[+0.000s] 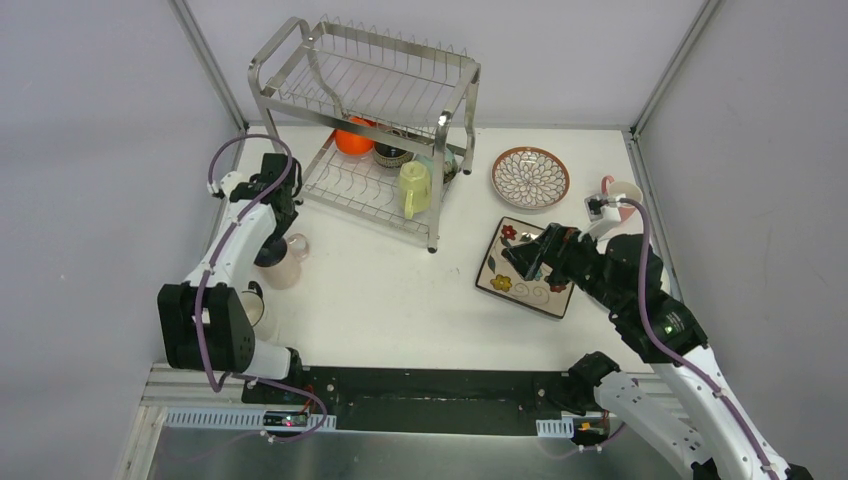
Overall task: Load the mixed dishes into the dish rack
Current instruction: Pick up the cup at the center of the board.
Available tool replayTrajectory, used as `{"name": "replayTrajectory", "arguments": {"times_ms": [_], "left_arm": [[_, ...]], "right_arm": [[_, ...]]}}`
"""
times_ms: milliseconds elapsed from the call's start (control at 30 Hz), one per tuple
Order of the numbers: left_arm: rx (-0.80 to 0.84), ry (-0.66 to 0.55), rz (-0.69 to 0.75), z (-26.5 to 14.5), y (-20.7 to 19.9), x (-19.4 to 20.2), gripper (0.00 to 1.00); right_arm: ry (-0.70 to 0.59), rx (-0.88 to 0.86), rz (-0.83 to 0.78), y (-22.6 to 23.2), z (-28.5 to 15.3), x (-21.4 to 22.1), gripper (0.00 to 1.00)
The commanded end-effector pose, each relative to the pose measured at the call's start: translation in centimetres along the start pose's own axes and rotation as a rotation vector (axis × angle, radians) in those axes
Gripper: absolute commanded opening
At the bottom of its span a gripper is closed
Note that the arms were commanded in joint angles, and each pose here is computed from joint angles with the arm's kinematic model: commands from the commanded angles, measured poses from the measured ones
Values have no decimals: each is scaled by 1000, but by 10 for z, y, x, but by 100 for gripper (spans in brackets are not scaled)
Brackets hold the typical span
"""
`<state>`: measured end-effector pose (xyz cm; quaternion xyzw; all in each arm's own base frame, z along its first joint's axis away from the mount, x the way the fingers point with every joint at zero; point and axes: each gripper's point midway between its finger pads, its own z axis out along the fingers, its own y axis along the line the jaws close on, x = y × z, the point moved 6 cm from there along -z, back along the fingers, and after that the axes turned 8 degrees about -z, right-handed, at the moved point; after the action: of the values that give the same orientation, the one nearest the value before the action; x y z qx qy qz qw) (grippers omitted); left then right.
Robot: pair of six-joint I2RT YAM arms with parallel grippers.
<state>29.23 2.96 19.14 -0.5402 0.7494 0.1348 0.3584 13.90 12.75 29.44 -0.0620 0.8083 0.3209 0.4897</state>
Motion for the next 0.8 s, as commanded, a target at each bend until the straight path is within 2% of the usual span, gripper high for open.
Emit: {"name": "replayTrajectory", "arguments": {"times_ms": [0,400,533,667,733,767], "left_arm": [[-25,64,-68,9,-3,6,60],[-77,100,-82,21,6,21,48],[-66,115,-93,19,7,23,27],[-32,123,-102,11,7,19,13],[-7,121,-104,5,7,15,0],[7,119,-108,1,7,13,0]], "right_arm": [[-74,-50,2,10,-4,-14,100],[-51,-2,-17,3,-3,-11,100],[-63,-21,-25,5,-6,-11,100],[-49,-37,-20,6,-6,-9,100],[-44,-56,-9,9,-7,-9,100],[-40,-72,-6,11,-7,-9,100]]}}
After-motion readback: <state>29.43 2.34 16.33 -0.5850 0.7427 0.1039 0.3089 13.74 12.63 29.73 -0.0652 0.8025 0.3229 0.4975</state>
